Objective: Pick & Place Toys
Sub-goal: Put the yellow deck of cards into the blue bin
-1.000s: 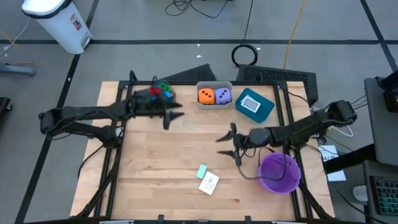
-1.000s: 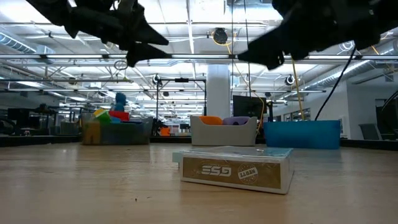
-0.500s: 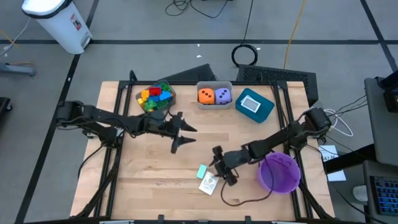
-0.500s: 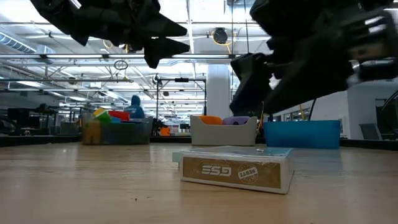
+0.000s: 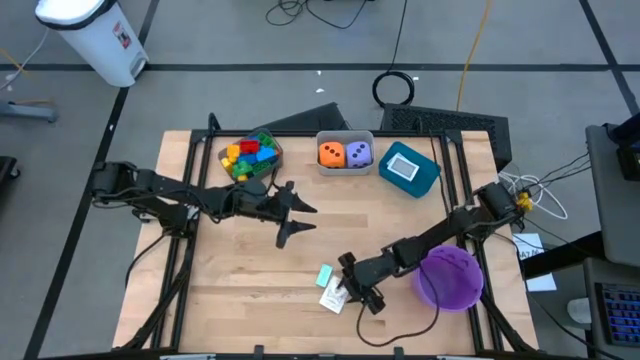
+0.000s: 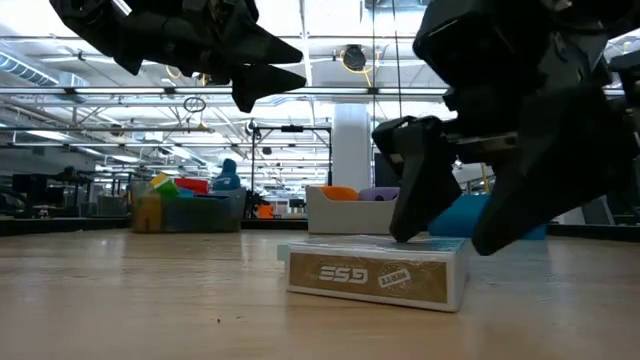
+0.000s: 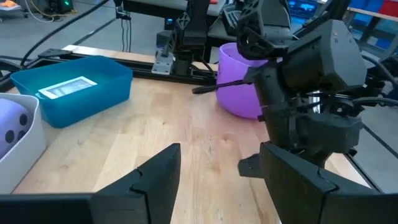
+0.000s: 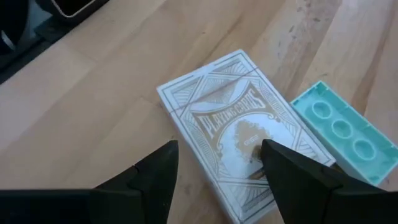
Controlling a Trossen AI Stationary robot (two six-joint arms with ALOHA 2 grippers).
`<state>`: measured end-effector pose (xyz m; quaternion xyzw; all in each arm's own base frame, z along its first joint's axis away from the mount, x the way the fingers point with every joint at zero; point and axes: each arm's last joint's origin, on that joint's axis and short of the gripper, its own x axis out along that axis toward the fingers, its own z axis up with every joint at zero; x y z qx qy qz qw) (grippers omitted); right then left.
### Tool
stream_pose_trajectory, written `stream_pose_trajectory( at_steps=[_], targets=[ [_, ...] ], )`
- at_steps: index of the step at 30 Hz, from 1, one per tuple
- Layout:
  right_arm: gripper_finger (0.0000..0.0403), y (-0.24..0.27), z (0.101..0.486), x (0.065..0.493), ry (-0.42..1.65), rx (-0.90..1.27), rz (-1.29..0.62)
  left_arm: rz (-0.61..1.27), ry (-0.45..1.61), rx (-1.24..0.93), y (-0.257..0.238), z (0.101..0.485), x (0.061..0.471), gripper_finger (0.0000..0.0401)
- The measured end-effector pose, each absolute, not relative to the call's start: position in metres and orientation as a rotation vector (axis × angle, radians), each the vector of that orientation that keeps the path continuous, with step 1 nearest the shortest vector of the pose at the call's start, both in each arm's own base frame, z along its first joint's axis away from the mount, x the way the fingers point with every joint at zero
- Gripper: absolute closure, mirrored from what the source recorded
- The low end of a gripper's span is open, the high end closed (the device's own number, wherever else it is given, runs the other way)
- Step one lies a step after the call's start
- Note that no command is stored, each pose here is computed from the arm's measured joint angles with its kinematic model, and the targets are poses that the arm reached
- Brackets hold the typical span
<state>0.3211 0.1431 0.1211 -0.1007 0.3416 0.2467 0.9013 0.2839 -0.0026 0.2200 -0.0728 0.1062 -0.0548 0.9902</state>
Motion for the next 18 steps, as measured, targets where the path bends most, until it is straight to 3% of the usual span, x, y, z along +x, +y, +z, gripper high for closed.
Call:
stream_pose_trajectory(
  at_steps=[13,18],
  targets=[
    [0.0181,0.081,0.143,0.296,1.030,-0.408,0.075,-0.110,0.212,-0.149,-0.003,0.220,0.284,0.0176],
    [0.0181,0.068,0.168,0.294,0.964,-0.372,0.028,-0.112,0.212,-0.127,-0.003,0.220,0.284,0.0176]
  ],
)
